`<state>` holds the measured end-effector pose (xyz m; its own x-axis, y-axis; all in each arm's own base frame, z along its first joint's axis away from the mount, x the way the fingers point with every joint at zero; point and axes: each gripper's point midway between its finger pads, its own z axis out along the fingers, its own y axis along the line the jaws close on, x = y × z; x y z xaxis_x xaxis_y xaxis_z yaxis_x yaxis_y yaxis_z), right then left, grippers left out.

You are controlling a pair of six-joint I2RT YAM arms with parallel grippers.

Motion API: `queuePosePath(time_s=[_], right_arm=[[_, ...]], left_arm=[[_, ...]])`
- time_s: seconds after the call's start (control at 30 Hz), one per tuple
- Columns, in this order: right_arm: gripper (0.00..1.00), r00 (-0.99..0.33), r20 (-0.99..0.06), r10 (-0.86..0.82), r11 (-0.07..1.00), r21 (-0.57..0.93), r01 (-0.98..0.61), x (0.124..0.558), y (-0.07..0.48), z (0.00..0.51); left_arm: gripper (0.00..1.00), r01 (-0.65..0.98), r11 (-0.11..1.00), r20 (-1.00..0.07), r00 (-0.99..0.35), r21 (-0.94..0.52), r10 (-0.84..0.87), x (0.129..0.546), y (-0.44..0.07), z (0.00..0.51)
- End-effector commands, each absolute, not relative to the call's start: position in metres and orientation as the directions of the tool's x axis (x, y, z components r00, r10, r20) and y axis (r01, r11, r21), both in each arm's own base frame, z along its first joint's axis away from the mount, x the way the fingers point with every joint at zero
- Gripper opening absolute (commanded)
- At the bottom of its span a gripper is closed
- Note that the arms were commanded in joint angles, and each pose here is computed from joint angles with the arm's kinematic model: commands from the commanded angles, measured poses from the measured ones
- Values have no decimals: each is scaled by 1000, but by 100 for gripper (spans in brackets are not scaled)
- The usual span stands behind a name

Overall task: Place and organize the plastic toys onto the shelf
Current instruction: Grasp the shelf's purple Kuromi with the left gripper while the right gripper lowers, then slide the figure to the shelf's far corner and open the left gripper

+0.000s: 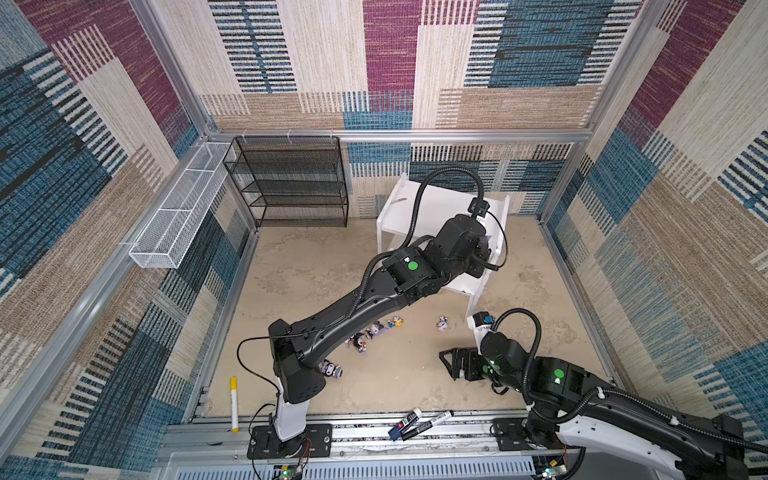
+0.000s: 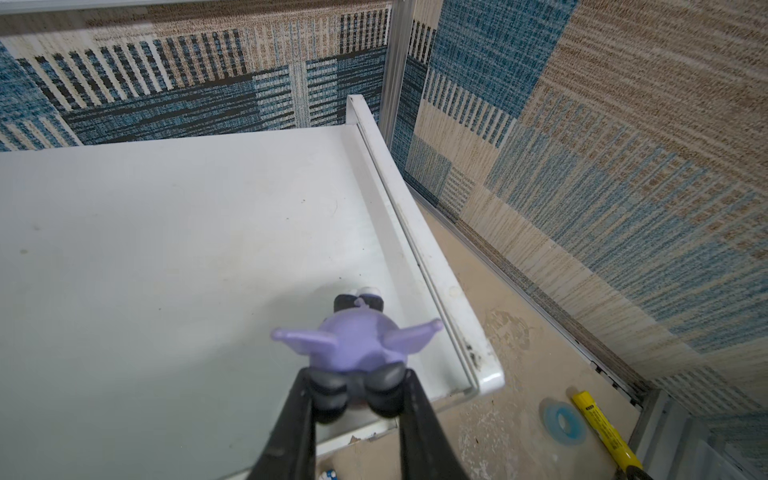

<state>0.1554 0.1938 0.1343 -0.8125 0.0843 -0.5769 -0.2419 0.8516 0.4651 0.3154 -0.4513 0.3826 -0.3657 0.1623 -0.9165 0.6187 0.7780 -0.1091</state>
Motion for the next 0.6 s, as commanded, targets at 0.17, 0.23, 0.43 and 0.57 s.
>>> queuePosePath(time_s=[0.17, 0.23, 0.43, 0.57], right_arm=[[100, -807, -583, 94, 847, 473, -242, 156, 194, 136], [100, -806, -584, 96, 847, 474, -243, 156, 194, 136], [99, -805, -586, 97, 842, 479, -247, 156, 194, 138], [100, -805, -586, 96, 841, 480, -249, 156, 195, 138]], left_arm=[[14, 594, 795, -926, -355, -119, 126, 319, -453, 393], [15, 596, 794, -926, -356, -120, 127, 319, -455, 392], [16, 588, 800, -922, -363, -116, 134, 322, -458, 388], [16, 577, 809, -921, -366, -114, 132, 324, -458, 386]])
